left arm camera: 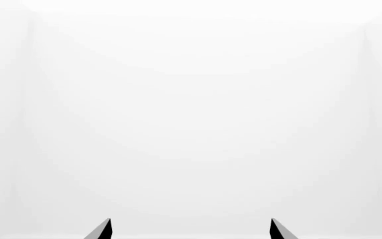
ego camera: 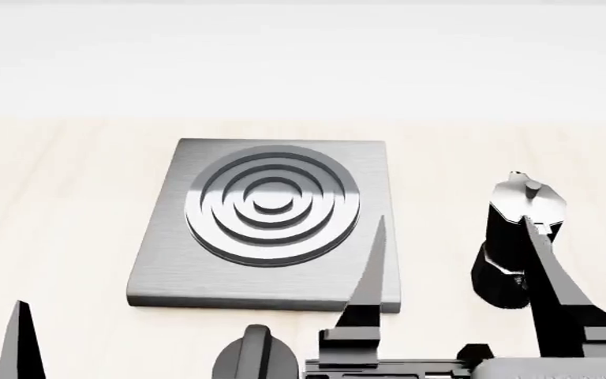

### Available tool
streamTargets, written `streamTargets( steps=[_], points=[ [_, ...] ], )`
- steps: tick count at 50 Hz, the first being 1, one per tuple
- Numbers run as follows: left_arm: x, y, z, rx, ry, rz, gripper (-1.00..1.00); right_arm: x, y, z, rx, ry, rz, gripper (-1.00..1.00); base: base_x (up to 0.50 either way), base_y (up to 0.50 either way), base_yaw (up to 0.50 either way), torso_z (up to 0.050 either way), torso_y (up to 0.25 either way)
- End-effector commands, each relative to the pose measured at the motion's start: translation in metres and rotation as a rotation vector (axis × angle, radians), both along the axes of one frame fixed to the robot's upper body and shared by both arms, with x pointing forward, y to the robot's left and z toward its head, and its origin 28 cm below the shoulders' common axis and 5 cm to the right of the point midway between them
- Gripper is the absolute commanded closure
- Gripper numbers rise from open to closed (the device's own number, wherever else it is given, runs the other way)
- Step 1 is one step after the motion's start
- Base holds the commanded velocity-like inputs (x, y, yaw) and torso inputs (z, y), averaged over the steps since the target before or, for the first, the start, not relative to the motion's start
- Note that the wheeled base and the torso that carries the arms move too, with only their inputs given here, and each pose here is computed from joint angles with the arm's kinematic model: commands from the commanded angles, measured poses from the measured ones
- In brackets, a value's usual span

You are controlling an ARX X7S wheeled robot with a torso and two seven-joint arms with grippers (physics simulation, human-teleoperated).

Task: Put both moka pots on the stove.

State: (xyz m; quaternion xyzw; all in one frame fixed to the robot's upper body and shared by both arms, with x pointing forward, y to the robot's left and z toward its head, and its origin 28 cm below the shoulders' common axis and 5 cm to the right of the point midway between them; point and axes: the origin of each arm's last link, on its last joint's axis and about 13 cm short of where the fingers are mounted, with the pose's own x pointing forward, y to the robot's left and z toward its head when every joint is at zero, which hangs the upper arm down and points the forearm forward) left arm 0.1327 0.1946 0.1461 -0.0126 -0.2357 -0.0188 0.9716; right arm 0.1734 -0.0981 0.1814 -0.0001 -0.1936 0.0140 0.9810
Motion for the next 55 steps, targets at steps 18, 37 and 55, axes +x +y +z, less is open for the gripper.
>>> streamTargets(
  steps=[18, 37, 55],
  points=[
    [0.002, 0.002, 0.000, -0.007, 0.005, 0.008, -1.00, 0.097, -0.069, 0.040, -0.097, 0.321, 0.006, -1.00, 0.00, 0.00, 0.00, 0.000, 0.000],
    [0.003, 0.001, -0.001, 0.000, 0.005, 0.009, -1.00, 0.108, -0.104, 0.021, -0.038, 0.544, -0.037, -1.00, 0.00, 0.00, 0.00, 0.000, 0.000],
    [0.001, 0.001, 0.000, -0.002, 0.004, 0.006, -1.00, 0.117, -0.111, 0.010, -0.045, 0.619, -0.024, -1.00, 0.00, 0.00, 0.00, 0.000, 0.000]
  ],
)
